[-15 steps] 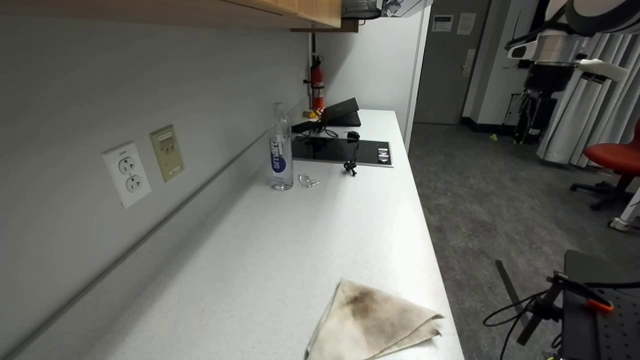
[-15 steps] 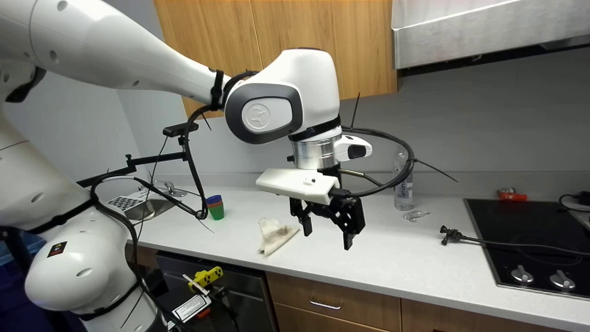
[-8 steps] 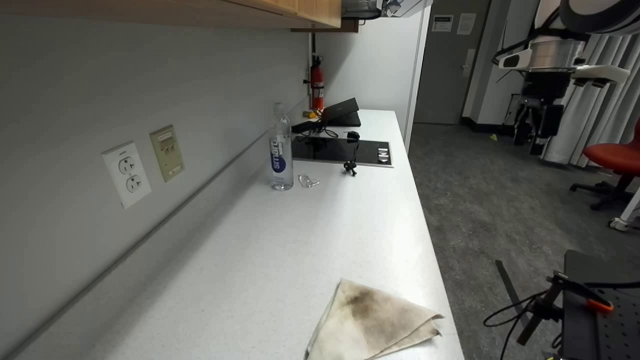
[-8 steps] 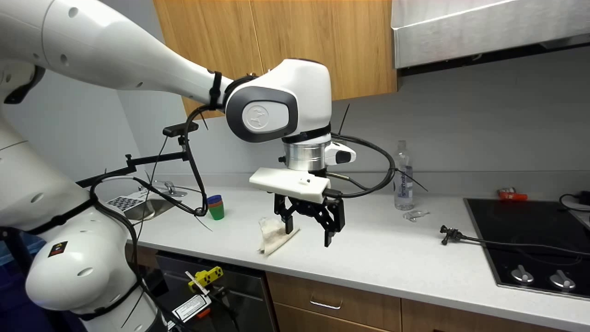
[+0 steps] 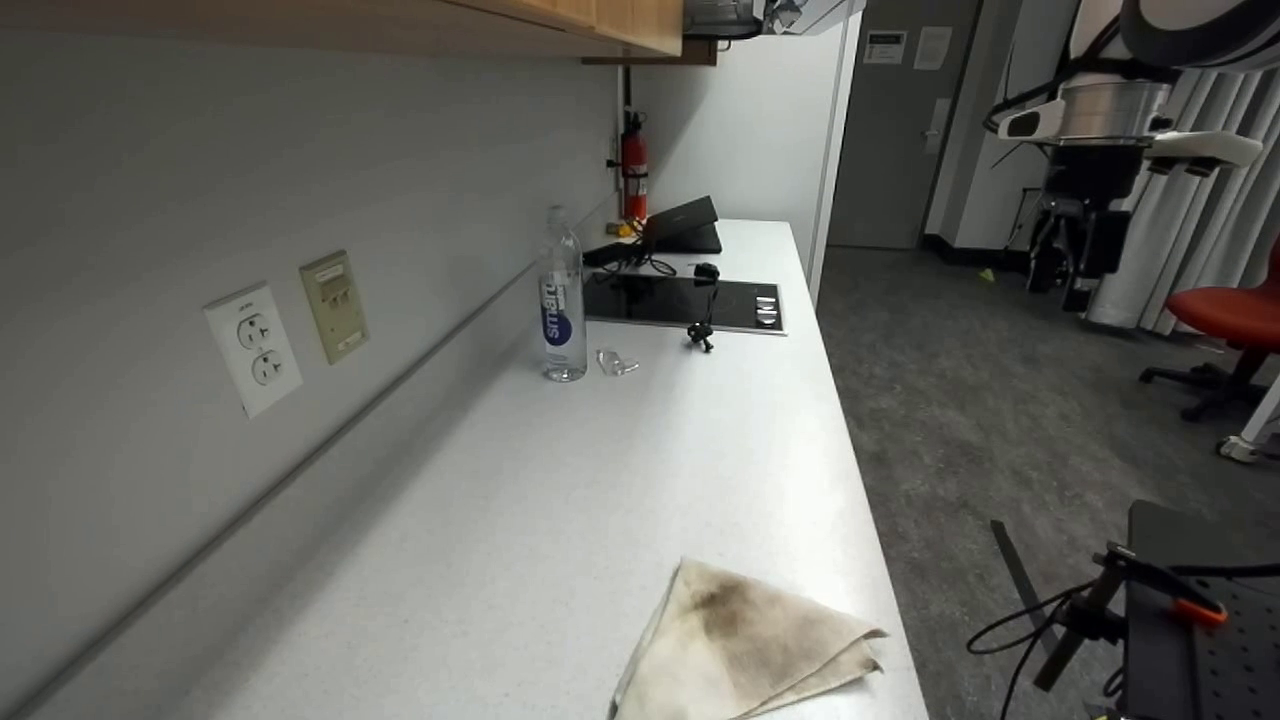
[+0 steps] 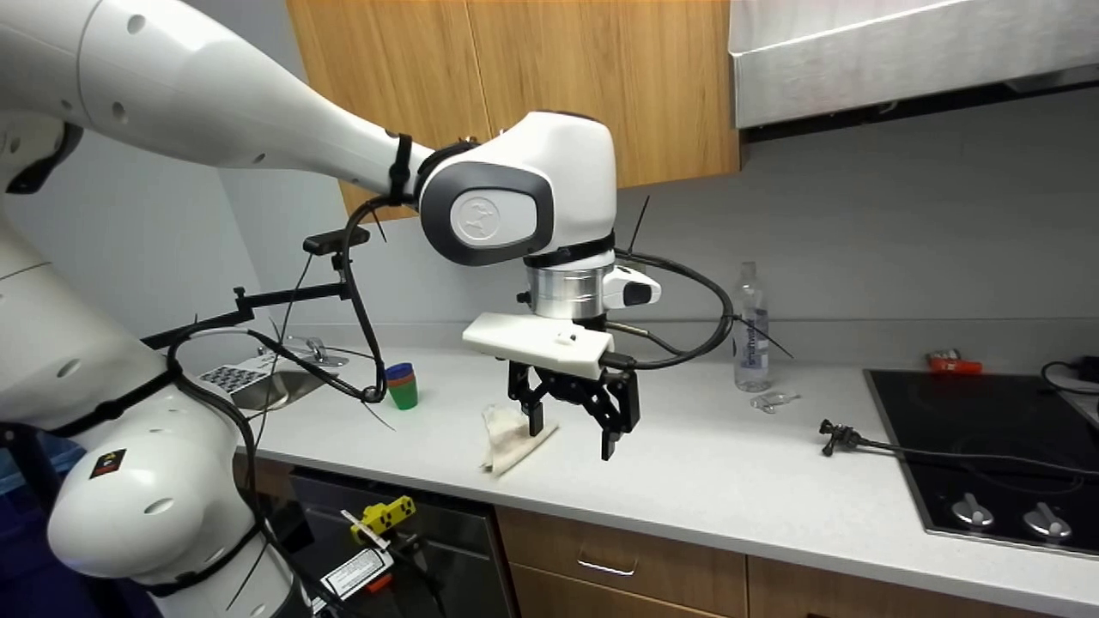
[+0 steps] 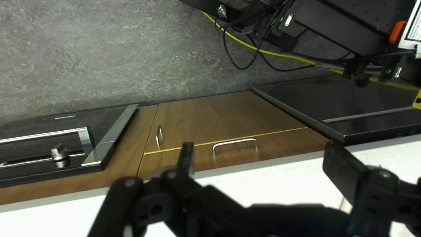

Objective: Unfold the towel

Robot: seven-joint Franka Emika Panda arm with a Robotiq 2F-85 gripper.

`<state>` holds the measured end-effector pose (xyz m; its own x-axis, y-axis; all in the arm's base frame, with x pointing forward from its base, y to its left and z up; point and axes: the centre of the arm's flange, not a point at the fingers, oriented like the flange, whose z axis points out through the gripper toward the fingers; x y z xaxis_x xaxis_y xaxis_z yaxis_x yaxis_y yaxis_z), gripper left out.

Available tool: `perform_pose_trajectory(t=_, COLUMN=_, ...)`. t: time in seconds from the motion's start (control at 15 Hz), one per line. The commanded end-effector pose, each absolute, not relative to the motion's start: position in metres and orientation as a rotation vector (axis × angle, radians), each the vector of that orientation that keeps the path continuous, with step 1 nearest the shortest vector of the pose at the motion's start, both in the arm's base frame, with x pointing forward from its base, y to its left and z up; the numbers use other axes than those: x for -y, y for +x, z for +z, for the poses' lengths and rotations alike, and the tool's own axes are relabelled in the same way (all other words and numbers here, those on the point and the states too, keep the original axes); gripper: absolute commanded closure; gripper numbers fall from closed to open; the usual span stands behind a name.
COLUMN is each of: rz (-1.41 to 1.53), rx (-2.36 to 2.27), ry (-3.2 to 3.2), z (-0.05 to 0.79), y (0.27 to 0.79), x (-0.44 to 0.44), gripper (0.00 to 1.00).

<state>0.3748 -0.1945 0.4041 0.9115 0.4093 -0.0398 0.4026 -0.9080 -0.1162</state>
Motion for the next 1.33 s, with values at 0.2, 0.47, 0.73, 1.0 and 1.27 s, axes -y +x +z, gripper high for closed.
perform_pose_trajectory(t=0.2, rz=0.051, rx=0.824, ry=-2.859, z=0.396, y=0.388, x=0.122, gripper=0.0)
perform_pose_trajectory(t=0.47, rz=0.044, rx=0.991, ry=-2.776, z=0.393, y=0.4, x=0.053, gripper=0.0)
perform_pose_trajectory(t=0.73, rz=-0.027, rx=1.093, ry=-2.692, z=0.387, y=0.412, x=-0.005, gripper=0.0)
perform_pose_trajectory(t=1.0, rz=-0.106, rx=1.161, ry=-2.603, z=0.38, y=0.417, x=-0.057, gripper=0.0)
perform_pose_trajectory(t=1.27, rz=-0.092, rx=1.166, ry=-2.606, z=0.381, y=0.415, x=-0.072, gripper=0.0)
